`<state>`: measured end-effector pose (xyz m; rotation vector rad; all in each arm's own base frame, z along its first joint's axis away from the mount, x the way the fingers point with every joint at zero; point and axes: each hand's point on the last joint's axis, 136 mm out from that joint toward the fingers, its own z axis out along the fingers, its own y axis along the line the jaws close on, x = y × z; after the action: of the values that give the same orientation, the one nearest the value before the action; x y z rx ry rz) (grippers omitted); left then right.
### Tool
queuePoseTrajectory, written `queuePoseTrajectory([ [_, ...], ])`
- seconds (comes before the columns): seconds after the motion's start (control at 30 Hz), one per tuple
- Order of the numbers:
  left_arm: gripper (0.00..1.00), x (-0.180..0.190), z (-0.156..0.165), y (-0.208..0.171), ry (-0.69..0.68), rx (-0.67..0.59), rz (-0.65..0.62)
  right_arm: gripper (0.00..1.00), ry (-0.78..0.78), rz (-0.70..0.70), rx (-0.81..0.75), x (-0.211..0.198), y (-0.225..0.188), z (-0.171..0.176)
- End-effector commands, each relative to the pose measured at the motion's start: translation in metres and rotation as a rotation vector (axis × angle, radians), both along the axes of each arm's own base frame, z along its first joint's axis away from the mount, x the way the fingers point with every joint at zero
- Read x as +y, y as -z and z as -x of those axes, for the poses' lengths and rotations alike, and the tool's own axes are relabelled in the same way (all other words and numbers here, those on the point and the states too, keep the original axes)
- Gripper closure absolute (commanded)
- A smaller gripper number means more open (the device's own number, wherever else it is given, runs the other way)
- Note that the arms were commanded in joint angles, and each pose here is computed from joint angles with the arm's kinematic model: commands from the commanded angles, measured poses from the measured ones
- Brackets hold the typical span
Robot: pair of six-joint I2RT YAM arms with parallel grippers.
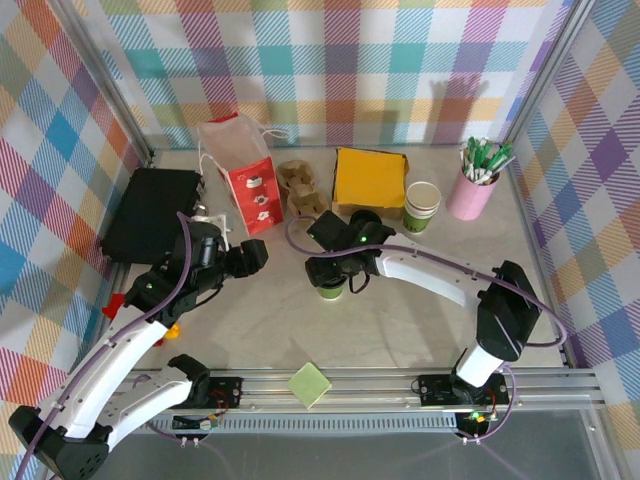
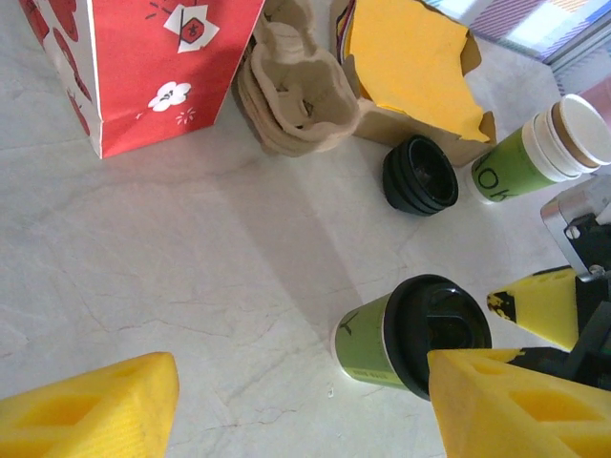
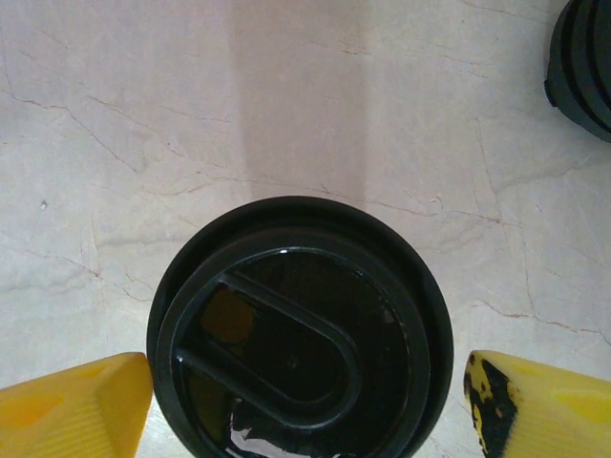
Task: Pack the takeout coffee
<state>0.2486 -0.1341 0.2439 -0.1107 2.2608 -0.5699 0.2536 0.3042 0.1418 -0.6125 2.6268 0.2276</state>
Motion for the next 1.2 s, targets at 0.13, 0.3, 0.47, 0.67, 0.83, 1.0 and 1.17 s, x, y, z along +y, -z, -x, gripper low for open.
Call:
queuePoseTrajectory([
  [0.13, 0.30, 0.003, 0.002, 0.004, 0.013, -0.006, -0.017, 0.17, 0.020, 0.024, -0.003, 0.002, -0.002, -0.005],
  [0.3, 0.30, 0.003, 0.003, 0.006, 0.013, 0.000, -0.021, 0.19, 0.026, 0.032, 0.014, 0.002, 0.003, -0.003],
  [0.47, 0.30, 0.002, 0.002, 0.007, 0.015, 0.003, -0.021, 0.20, 0.032, 0.041, 0.030, 0.001, 0.008, -0.002],
  [0.67, 0.29, 0.000, 0.002, 0.011, 0.021, 0.016, -0.023, 0.23, 0.031, 0.052, 0.047, 0.002, 0.012, -0.001],
  [0.83, 0.28, 0.001, 0.002, 0.014, 0.020, 0.021, -0.027, 0.24, 0.029, 0.079, 0.064, 0.000, 0.014, 0.001],
  [1.0, 0.28, 0.001, 0.001, 0.015, 0.018, 0.026, -0.032, 0.23, 0.024, 0.102, 0.092, -0.003, 0.015, 0.005],
  [1.17, 0.27, 0.001, 0.001, 0.017, 0.018, 0.030, -0.038, 0.21, 0.013, 0.107, 0.112, -0.003, 0.015, 0.008],
])
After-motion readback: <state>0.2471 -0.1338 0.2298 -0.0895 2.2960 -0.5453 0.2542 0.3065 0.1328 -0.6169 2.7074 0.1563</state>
